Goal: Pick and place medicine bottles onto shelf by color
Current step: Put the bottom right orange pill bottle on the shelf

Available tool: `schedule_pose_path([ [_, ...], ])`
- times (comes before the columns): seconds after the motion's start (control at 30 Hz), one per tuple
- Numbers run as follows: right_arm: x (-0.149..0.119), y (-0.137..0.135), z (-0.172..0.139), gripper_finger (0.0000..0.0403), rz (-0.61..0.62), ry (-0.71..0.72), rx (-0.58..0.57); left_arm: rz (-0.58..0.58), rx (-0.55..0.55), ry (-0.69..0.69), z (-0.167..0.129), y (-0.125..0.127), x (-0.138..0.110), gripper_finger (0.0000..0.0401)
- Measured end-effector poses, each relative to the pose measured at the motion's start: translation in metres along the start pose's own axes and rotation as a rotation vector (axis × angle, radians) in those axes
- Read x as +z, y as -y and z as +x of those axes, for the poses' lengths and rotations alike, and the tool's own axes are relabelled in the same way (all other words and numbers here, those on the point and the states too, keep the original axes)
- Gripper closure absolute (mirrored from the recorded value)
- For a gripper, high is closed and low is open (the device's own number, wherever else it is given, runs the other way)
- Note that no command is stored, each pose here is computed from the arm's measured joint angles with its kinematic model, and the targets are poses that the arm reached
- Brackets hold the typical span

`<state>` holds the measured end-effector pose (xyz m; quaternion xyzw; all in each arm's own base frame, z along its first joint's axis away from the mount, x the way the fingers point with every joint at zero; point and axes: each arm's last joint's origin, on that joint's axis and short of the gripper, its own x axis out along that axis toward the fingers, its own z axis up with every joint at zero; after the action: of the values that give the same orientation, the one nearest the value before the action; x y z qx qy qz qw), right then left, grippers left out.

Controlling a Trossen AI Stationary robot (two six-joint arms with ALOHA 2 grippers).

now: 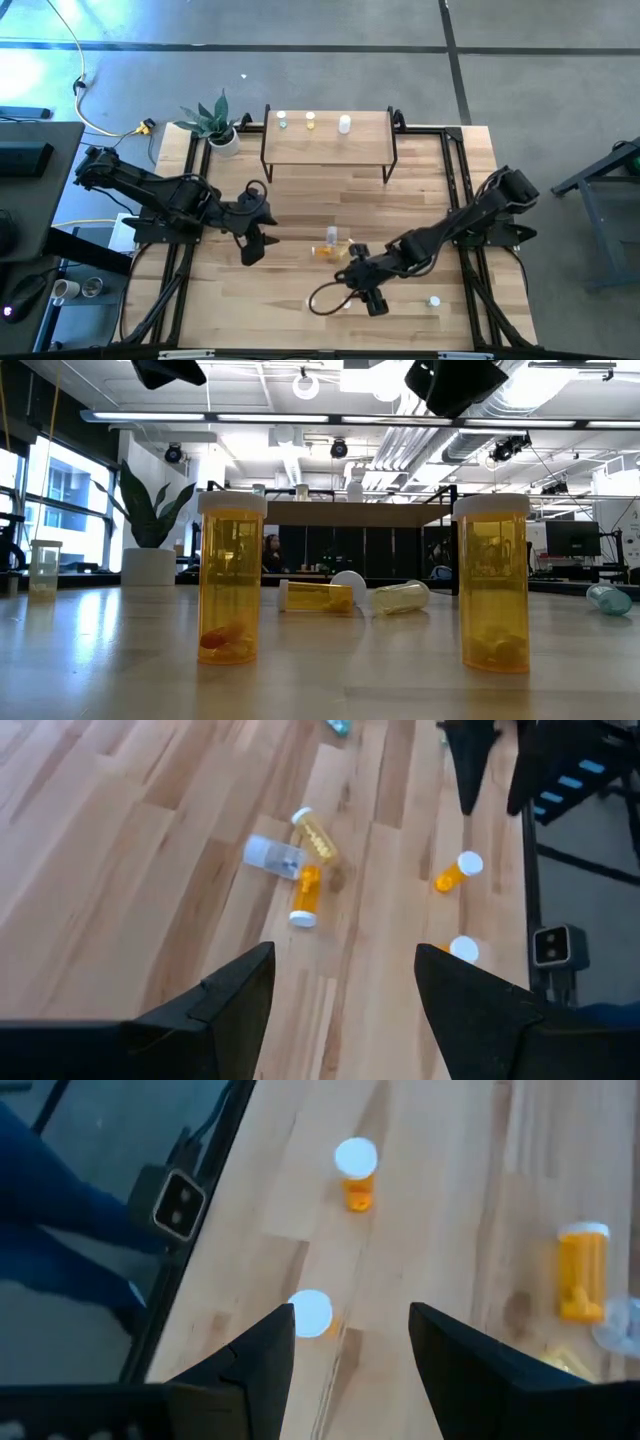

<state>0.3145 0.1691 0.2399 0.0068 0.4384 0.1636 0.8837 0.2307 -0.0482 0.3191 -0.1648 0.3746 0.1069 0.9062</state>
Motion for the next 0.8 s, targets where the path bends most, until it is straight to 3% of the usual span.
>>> schedule_pose_path([
  [0.4,-0.008,-0.009,0.035,0.0214,-0.229,-0.026,0.02,-0.067,-0.001,0.002,0.0,0.0,0.0,0.0171],
  [0.8,-0.018,-0.016,0.062,0.0214,-0.25,-0.06,0.04,-0.095,-0.002,0.003,0.0,0.0,0.0,0.0171],
])
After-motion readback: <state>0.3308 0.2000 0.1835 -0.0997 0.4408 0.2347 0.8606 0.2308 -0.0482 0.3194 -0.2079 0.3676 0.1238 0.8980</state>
